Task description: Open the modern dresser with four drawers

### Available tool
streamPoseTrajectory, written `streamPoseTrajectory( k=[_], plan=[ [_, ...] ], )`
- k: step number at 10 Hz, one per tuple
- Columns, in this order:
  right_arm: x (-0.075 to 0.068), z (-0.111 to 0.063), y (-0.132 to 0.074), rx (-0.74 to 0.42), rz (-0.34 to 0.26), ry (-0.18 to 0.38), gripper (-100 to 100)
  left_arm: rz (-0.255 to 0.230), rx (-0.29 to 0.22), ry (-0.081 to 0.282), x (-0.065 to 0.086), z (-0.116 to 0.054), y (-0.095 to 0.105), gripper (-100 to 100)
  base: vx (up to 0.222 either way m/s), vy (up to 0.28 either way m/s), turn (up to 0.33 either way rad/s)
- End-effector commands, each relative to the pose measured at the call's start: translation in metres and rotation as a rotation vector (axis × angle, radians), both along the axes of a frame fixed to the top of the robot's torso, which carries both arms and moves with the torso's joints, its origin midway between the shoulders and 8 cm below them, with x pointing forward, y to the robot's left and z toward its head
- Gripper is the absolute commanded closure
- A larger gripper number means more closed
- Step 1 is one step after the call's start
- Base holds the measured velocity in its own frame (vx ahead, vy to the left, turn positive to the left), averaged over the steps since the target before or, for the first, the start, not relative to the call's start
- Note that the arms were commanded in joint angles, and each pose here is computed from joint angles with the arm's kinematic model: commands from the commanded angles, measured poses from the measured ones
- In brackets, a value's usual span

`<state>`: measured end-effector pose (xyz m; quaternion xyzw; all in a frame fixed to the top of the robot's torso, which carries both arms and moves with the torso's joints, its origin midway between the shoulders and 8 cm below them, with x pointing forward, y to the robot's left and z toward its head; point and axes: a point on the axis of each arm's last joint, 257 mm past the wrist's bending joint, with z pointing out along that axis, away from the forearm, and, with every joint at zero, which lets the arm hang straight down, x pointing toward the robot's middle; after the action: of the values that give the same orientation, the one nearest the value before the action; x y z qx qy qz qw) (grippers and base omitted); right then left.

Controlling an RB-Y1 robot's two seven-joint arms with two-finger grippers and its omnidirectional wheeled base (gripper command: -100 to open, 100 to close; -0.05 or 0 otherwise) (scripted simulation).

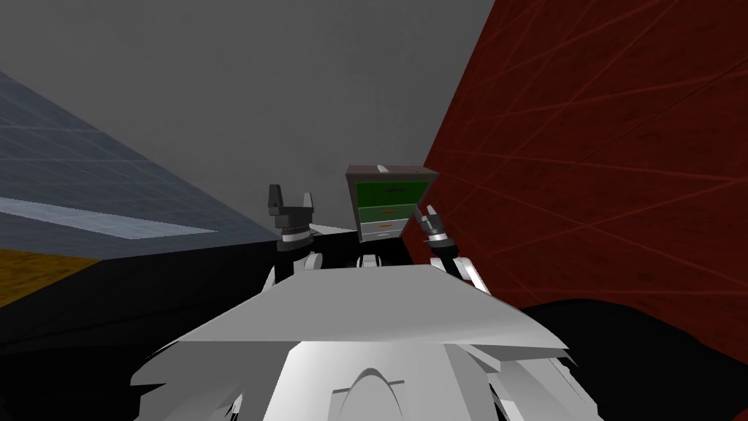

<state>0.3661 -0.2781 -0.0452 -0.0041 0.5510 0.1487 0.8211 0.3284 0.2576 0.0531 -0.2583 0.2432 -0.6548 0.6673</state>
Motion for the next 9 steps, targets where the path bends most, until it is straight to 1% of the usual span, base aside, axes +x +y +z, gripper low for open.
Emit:
streamPoseTrajectory(
  k=[1, 2, 4, 5, 7, 8, 9],
  plan=[
    [0.002, -0.006, -0.005, -0.161, -0.063, 0.005, -100, 0.0, 0.0, 0.0, 0.0, 0.0, 0.0, 0, 0.066, 0.077, -0.077],
    [0.002, -0.008, -0.004, -0.188, -0.07, 0.005, -100, 0.0, 0.0, 0.0, 0.0, 0.0, 0.0, 0, 0.053, 0.06, -0.03],
    [0.004, -0.013, -0.009, -0.325, -0.125, 0.009, -100, 0.0, 0.0, 0.0, 0.0, 0.0, 0.0, 0, 0.065, 0.058, -0.052],
    [0.004, -0.014, -0.009, -0.352, -0.131, 0.009, -100, 0.0, 0.0, 0.0, 0.0, 0.0, 0.0, 0, 0.061, 0.052, -0.027],
    [0.006, -0.021, -0.014, -0.488, -0.182, 0.013, -100, 0.0, 0.0, 0.0, 0.0, 0.0, 0.0, 0, 0.062, 0.058, -0.043],
    [0.006, -0.021, -0.014, -0.512, -0.188, 0.012, -100, 0.0, 0.0, 0.0, 0.0, 0.0, 0.0, 0, 0.057, 0.061, -0.018],
    [0.008, -0.025, -0.017, -0.589, -0.214, 0.013, -100, 0.0, 0.0, 0.0, 0.0, 0.0, 0.0, 0, 0.057, 0.062, -0.017]
  ],
)
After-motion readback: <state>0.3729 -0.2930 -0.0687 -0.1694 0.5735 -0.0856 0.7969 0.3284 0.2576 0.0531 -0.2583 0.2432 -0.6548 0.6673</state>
